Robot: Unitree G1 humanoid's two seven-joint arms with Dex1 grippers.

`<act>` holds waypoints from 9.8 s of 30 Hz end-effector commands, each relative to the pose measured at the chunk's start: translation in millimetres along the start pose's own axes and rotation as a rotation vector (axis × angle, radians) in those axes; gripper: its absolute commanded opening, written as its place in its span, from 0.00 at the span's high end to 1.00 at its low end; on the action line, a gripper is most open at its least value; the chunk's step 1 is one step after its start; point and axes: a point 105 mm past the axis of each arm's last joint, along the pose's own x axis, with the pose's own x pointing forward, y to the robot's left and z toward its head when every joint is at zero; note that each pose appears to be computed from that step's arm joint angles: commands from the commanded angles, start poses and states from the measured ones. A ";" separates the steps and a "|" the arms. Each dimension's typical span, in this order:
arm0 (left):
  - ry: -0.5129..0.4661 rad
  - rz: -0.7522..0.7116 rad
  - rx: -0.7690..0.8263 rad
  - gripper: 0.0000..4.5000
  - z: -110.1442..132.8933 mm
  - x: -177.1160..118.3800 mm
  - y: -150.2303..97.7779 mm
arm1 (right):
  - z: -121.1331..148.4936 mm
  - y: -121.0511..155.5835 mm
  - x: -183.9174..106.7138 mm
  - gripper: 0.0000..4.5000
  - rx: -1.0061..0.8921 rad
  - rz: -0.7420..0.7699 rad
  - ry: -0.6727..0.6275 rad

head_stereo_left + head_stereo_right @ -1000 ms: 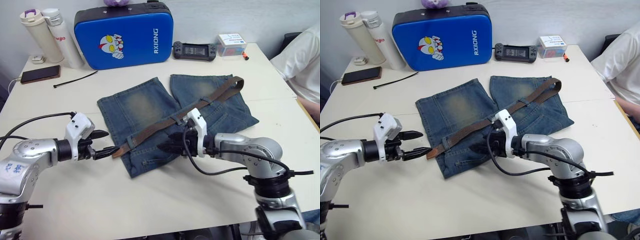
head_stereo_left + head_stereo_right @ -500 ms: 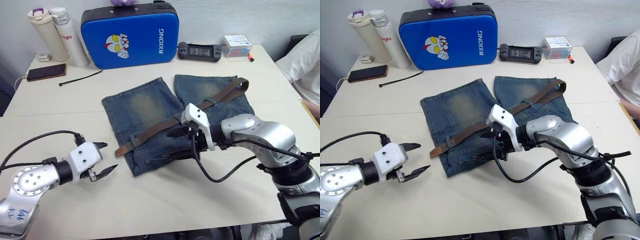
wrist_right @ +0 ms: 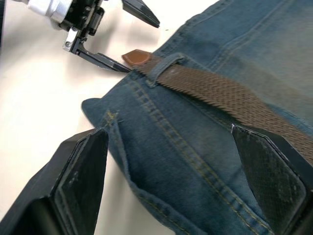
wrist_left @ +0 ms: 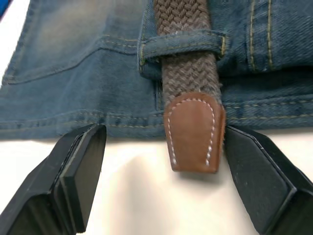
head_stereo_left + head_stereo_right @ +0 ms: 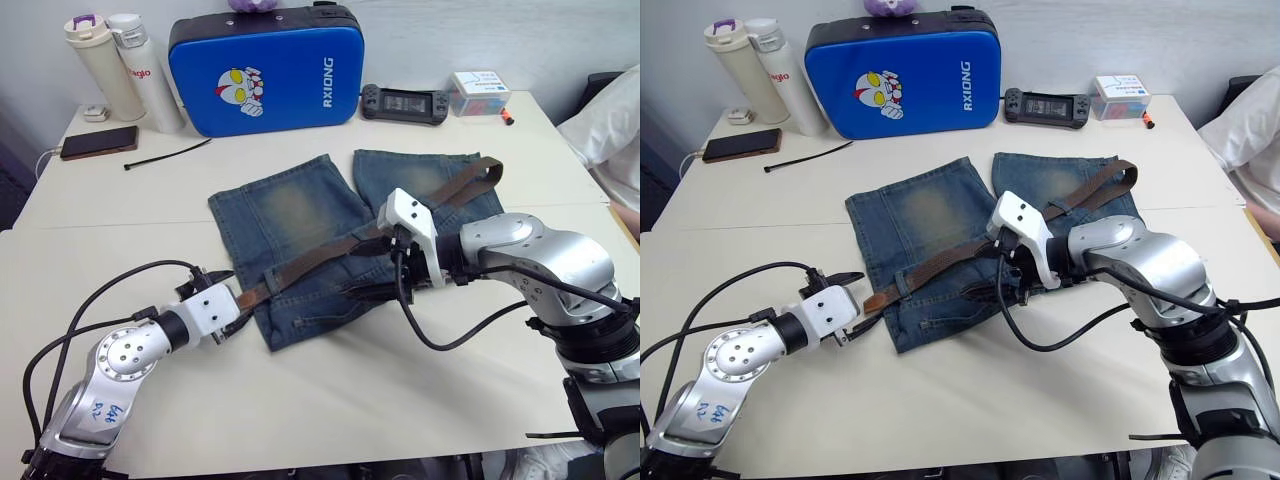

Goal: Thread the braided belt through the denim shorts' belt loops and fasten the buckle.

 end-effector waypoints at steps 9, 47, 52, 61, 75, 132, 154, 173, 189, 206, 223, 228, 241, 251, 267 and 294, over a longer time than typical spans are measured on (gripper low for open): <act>-0.018 -0.008 0.035 0.58 1.5 0.9 -0.5 | 10.8 -7.7 -11.4 0.04 -0.009 -0.090 -0.033; -0.069 -0.059 -0.107 0.40 6.8 -35.2 14.6 | -6.0 -19.8 20.7 0.04 0.049 -0.138 -0.004; 0.010 -0.057 -0.047 0.40 -10.0 -20.2 12.5 | -6.9 -22.3 18.4 0.04 0.050 -0.163 -0.003; 0.037 -0.032 -0.051 0.52 -20.3 -18.1 14.5 | -8.4 -24.8 12.3 0.04 0.051 -0.185 0.002; 0.002 0.055 -0.115 1.00 -15.1 -33.8 35.2 | -15.0 -25.4 12.2 0.16 0.060 -0.161 0.037; 0.607 0.247 -0.022 1.00 -153.3 -217.1 85.0 | -63.0 -49.8 27.3 0.99 0.146 -0.197 0.176; 0.072 0.225 -0.330 0.06 -74.5 -170.5 86.5 | -27.8 -22.3 5.6 0.57 0.099 -0.012 0.106; -0.162 -0.394 -0.538 0.00 38.3 -19.3 17.2 | -18.0 -44.8 -61.8 0.01 -0.004 -0.282 0.099; -0.099 -0.607 0.036 0.06 22.9 25.7 -48.7 | -36.0 -48.9 -82.3 0.00 0.031 -0.384 0.148; 0.021 -0.585 0.172 1.00 -32.5 -23.0 35.4 | -30.5 -38.4 -66.3 0.00 0.047 -0.351 0.116; 0.011 -0.455 -0.146 0.53 -27.1 -56.6 58.9 | -34.7 -47.4 -57.8 0.00 0.116 -0.328 0.079; -0.136 -0.294 -0.473 0.03 2.1 -73.0 91.8 | -21.3 -74.0 -53.9 0.00 0.205 -0.368 -0.035; 0.024 0.062 -1.067 0.01 -47.6 -25.0 124.8 | -3.4 -132.4 -8.5 0.00 0.487 -0.345 -0.241; 0.157 0.000 -1.192 0.01 -74.5 -27.9 109.6 | -9.6 -125.9 12.1 0.00 0.567 -0.216 -0.228; 0.098 -0.127 -1.216 0.87 -53.5 -37.5 107.4 | -24.2 -117.4 17.5 0.91 0.560 -0.154 -0.188; 0.168 -0.615 -0.098 0.97 -28.0 -99.4 -27.6 | -112.6 59.3 -57.6 1.00 -0.353 0.249 -0.005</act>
